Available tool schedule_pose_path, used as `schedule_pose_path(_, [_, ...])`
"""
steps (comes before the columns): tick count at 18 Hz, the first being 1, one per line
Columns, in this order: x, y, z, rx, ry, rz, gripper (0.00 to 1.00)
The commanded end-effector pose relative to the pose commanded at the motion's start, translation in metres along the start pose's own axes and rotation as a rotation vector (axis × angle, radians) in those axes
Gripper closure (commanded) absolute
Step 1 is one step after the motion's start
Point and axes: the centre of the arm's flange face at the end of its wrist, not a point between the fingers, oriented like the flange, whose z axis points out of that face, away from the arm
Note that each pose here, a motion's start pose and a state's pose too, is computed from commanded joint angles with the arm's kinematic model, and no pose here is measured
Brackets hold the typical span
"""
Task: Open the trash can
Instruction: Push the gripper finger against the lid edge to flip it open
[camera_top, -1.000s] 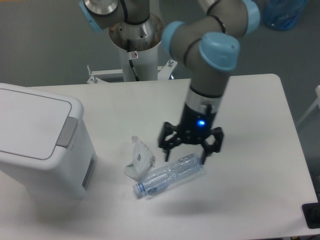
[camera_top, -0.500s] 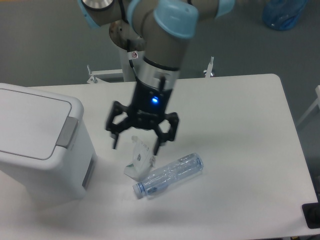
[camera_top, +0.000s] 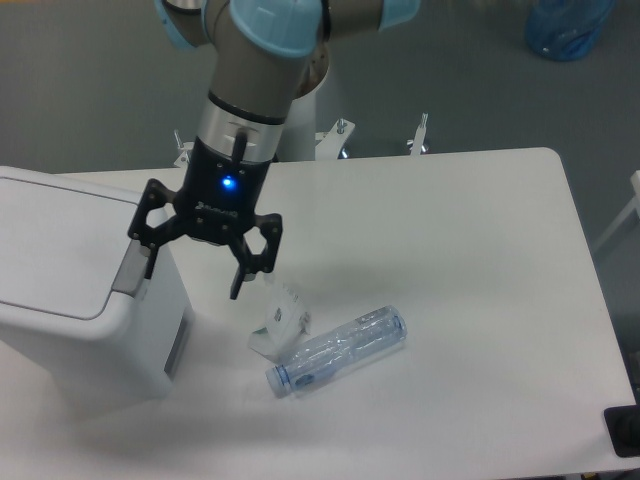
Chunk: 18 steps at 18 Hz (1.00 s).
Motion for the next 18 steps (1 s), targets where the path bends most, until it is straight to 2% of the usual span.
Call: schedule_pose_path(18, [-0.003,0.022,0.018,-0.036,0.004,-0.006,0.0])
